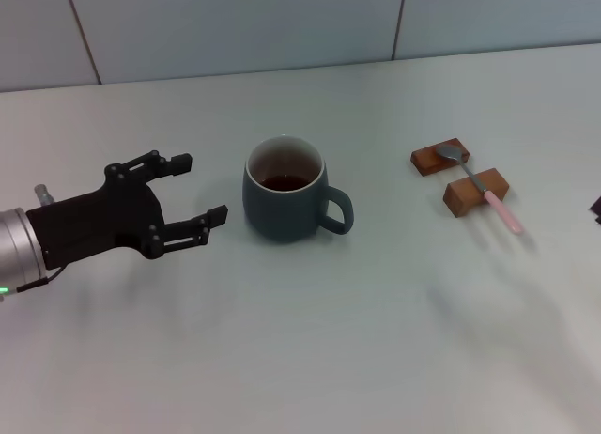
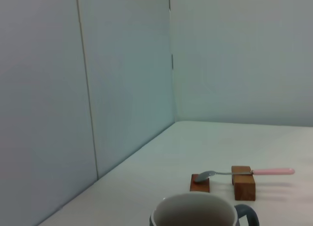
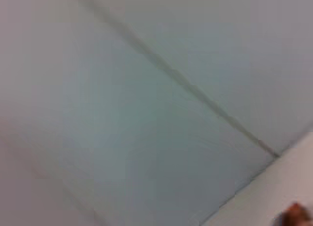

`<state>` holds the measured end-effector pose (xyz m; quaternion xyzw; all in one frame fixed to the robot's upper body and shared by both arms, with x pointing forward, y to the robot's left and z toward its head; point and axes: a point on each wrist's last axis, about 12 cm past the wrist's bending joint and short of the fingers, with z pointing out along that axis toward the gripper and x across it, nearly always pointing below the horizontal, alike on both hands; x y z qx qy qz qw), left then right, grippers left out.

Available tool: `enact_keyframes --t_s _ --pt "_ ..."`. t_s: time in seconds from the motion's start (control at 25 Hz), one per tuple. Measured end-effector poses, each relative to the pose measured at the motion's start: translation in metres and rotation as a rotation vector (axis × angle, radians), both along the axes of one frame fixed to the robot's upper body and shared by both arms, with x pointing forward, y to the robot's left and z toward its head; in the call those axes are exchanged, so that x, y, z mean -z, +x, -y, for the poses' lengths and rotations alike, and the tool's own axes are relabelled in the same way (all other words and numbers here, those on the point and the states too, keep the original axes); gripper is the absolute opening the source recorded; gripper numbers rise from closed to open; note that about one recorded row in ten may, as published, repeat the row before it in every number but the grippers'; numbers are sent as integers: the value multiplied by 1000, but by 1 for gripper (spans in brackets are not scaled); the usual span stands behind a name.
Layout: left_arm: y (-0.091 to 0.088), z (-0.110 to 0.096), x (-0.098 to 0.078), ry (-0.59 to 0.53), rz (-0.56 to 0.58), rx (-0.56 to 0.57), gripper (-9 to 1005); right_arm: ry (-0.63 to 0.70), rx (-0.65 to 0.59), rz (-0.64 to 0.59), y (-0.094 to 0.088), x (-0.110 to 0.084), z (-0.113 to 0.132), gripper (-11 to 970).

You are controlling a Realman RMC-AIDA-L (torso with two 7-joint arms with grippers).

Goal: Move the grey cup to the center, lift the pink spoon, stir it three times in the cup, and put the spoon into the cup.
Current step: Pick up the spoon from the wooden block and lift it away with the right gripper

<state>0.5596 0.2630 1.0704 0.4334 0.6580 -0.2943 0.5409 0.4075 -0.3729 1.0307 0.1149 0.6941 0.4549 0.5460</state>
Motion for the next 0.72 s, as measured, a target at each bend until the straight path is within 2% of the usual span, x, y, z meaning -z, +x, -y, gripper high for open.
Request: enact_keyframes --t_s 0.04,0.12,0.24,0.72 --pt "1 1 0 4 0 2 799 79 53 -59 0 6 1 818" --pt "2 1 -1 13 1 3 840 108 75 -84 1 9 2 818" --pt "3 1 -1 21 2 6 841 186 133 -176 9 17 2 818" --pt "2 -1 0 31 4 0 842 180 100 -278 44 26 -19 818"
